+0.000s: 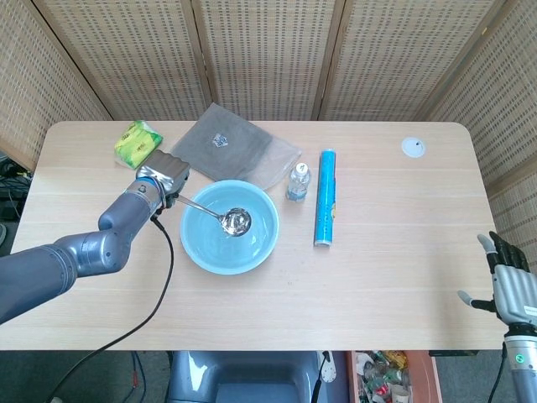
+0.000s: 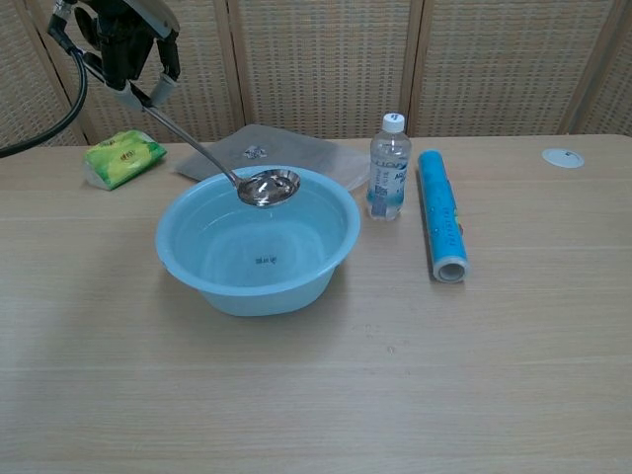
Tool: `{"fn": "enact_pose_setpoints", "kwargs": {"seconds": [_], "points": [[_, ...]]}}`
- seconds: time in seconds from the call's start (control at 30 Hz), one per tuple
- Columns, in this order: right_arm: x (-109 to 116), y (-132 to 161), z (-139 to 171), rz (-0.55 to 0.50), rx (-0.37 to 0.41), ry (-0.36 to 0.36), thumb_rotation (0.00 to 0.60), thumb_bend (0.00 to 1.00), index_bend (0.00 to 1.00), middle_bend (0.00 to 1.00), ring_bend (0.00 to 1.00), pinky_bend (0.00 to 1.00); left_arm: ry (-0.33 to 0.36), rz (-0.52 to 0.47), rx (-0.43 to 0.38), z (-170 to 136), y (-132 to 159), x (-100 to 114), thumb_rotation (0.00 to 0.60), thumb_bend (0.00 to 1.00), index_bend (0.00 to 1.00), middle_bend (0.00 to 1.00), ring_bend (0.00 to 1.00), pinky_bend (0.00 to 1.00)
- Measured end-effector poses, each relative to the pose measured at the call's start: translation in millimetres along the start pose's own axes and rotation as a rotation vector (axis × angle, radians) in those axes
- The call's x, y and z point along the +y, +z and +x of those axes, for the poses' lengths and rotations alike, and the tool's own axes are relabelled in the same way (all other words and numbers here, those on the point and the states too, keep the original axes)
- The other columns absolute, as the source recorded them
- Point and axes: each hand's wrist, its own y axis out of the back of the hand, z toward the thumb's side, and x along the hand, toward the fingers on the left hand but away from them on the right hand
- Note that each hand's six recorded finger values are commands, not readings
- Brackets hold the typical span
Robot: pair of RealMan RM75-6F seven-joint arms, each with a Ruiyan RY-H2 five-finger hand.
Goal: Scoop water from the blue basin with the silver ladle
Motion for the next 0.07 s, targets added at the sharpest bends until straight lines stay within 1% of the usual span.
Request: {"fn": "enact_pose_setpoints", "kwargs": {"seconds": [0.07], "points": [[0.2, -0.1, 0.2, -0.001, 0.000, 0.000, 0.600, 0.00, 0.00, 0.00, 0.00, 0.00, -0.009, -0.002, 0.006, -0.1, -2.2, -0.7, 0.600, 0.60, 0.94, 1.00, 1.00, 1.00]]}}
